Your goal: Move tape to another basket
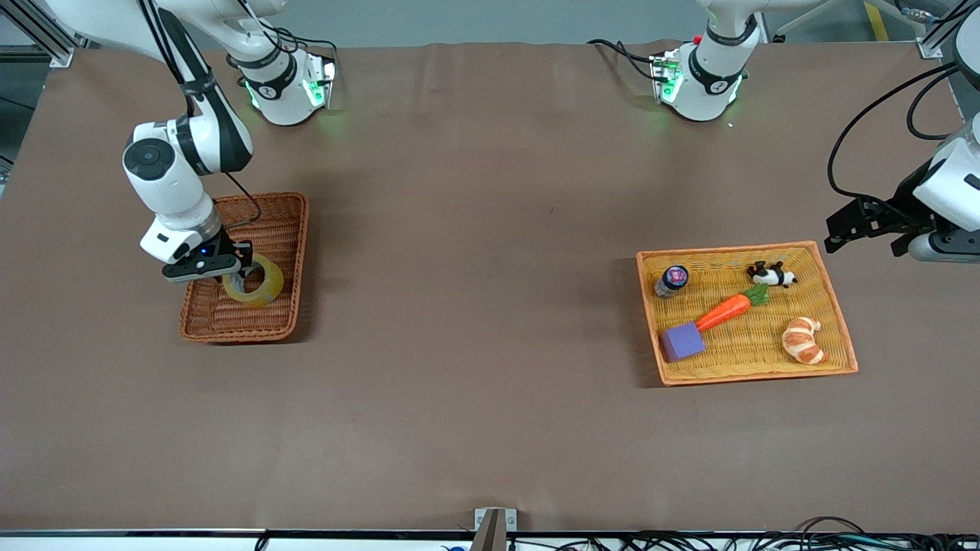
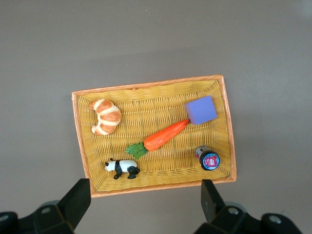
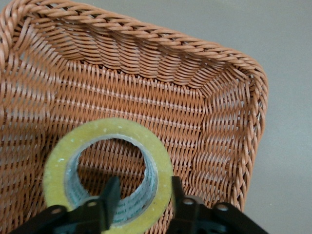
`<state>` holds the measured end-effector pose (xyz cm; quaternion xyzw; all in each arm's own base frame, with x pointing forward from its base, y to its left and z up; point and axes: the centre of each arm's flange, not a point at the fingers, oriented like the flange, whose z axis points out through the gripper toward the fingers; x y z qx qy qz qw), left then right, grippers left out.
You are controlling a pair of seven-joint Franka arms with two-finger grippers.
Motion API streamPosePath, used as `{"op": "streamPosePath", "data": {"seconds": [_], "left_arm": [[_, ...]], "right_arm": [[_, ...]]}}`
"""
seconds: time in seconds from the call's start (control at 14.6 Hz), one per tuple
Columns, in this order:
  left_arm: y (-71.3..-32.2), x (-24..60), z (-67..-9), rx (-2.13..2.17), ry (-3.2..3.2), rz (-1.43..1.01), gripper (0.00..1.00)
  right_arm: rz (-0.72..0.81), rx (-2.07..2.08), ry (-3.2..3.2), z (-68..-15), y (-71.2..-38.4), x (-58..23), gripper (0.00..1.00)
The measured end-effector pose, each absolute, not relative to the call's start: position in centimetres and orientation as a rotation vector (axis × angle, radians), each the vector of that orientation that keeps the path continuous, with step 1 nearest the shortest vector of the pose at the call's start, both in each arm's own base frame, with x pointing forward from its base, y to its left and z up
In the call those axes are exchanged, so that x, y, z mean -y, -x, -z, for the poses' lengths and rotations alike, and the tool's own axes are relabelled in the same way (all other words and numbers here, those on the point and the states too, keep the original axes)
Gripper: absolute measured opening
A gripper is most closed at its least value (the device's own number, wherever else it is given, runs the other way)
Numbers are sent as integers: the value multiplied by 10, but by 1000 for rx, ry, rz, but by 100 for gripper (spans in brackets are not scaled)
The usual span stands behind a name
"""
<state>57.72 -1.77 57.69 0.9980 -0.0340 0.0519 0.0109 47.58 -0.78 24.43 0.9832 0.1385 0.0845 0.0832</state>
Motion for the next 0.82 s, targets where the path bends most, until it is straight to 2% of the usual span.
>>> {"op": "streamPosePath", "data": {"seconds": [0.27, 0.48, 0.82], "left_arm": [[-577, 18, -577, 106, -3114, -162, 100], [-577, 18, -577, 106, -3114, -162, 100], [-577, 17, -577, 105, -3114, -163, 100]], "right_arm": [[-352, -408, -2921, -267, -489, 8, 96], [-454, -376, -2879, -321, -515, 13, 100], [-428, -194, -2848, -420, -539, 26, 100]]}}
